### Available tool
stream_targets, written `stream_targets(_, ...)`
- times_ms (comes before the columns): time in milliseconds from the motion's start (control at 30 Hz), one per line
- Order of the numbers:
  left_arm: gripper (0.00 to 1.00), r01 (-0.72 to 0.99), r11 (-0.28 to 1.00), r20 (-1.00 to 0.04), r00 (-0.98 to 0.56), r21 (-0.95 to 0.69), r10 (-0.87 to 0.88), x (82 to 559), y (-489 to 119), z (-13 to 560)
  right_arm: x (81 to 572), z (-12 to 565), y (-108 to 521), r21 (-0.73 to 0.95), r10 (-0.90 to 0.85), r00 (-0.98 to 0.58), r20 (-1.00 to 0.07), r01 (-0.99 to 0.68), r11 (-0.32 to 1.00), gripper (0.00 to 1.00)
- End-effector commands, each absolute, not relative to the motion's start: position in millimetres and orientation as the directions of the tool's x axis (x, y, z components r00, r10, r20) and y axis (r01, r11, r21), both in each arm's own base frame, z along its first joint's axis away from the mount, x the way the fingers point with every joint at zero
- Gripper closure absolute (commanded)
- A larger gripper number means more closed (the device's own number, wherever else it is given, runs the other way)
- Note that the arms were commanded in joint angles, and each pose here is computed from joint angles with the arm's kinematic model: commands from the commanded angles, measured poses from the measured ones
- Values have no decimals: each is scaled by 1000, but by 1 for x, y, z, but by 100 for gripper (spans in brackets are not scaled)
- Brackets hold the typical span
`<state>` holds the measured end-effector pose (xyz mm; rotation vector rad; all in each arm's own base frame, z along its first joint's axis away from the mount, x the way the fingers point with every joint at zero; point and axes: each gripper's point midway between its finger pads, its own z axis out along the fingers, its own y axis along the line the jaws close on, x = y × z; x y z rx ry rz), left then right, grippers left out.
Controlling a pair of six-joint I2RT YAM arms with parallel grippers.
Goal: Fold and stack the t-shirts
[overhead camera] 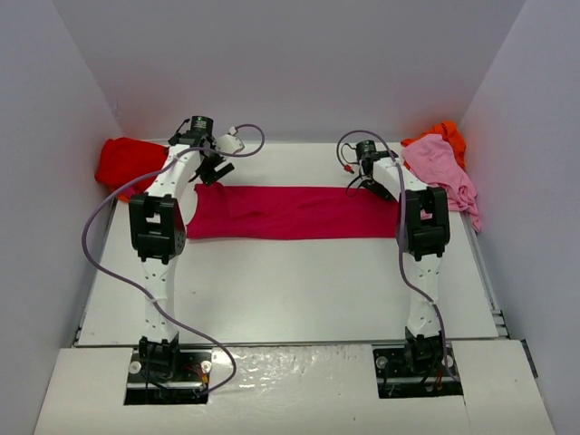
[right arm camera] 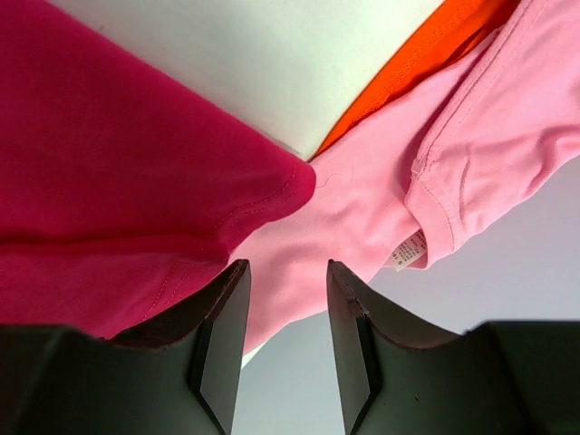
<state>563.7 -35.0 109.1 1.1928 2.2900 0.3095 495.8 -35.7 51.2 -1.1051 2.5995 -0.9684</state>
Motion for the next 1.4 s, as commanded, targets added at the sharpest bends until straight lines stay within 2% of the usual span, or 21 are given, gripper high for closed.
stream_targets(0,29,663,567,-453,-362,489,815,537,-50,200,500,106,-42,-694,-661,-750,-5,-474,542,63)
stream_targets(33,34,682,547,-443,-348,485,826,531,-56,196,498,106,-41,-689,-662,-749,-14,-473,549,63)
stream_targets(167,70,727,511,-394,-349,458,850,520,-60,167,490,109,-38,-686,-661,-750,-27,-467,558,62)
stream_targets(267,74,767,483,-375,-337,422,863,512,-67,152,483,108,-39,-685,-658,-753,-21,-469,558,61)
stream_targets(367,89,840,400,-331,-284,367,900,492,-91,135,475,109,-43,-691,-652,-758,-18,-462,556,60)
stream_targets(467,100,897,300,-265,-219,325,939,470,-116,113,472,108,-43,-690,-648,-761,-28,-455,564,60)
stream_targets(600,97,926,241,-244,-172,290,954,458,-139,98,467,105,-43,-687,-641,-767,-31,-449,571,60)
stream_targets(733,91,942,239,-249,-178,238,952,452,-152,87,459,101,-45,-684,-638,-770,-12,-459,566,60)
stream_targets(1100,91,951,239,-211,-197,197,957,457,-152,54,454,97,-47,-683,-637,-771,-8,-461,566,59)
stream_targets(1367,91,948,237,-202,-194,211,960,457,-150,61,454,95,-48,-684,-637,-771,3,-467,561,57)
